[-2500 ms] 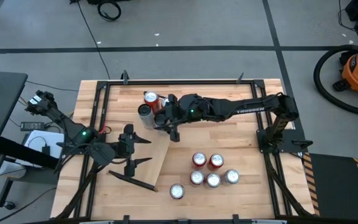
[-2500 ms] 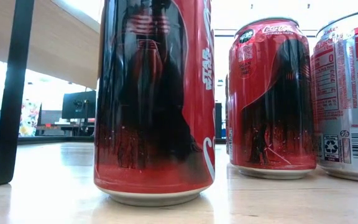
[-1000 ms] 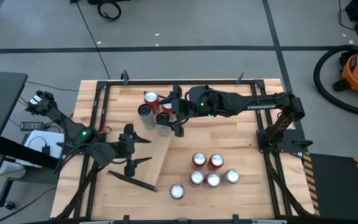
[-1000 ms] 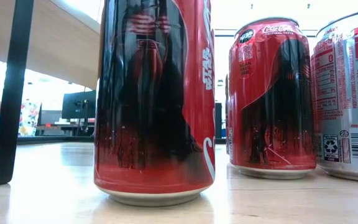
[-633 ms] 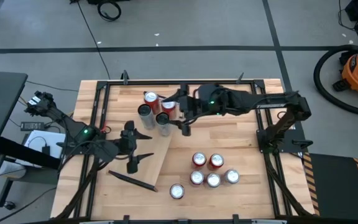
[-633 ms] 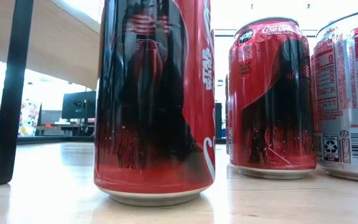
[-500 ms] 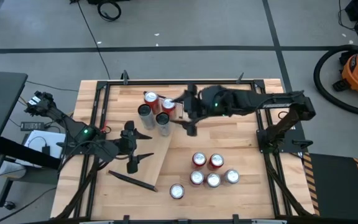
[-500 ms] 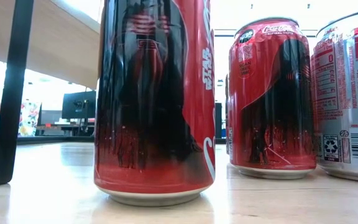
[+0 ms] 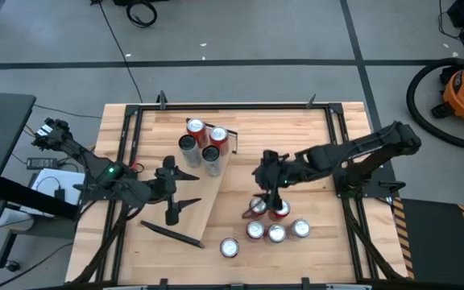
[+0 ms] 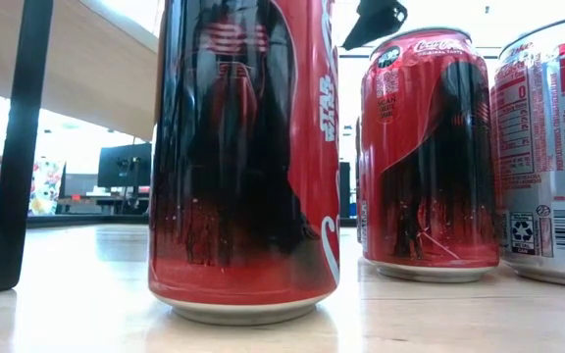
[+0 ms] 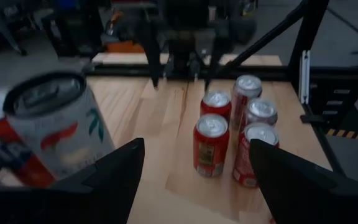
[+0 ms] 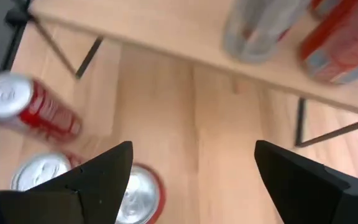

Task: Place canned beverage on shelf
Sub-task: Put the top red soda can on the shelf

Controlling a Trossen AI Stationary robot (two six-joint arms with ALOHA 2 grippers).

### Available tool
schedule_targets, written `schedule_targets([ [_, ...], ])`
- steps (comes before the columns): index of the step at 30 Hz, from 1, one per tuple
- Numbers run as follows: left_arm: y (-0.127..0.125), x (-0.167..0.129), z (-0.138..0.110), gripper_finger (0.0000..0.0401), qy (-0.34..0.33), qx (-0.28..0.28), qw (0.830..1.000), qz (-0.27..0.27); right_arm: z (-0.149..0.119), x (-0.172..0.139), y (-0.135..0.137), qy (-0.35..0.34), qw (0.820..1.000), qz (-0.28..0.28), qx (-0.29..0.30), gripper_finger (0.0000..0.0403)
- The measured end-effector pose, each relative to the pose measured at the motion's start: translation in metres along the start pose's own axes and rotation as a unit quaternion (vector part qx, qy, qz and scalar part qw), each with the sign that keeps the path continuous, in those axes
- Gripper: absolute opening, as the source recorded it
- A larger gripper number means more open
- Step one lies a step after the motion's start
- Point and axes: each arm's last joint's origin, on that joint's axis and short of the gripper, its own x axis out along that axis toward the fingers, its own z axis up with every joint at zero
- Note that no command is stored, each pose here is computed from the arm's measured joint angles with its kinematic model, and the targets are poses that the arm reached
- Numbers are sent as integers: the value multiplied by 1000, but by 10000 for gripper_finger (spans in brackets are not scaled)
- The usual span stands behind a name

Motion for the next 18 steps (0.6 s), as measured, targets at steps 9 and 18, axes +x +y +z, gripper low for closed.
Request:
schedule_targets([
  [9,2,1,6,302,-23,16,1000,5,0,29,-5,-121,991,-38,-32,347],
  [18,-5,-5,24,302,-107,56,993,-4,-13,50,-15,-251,967,-52,-5,347],
])
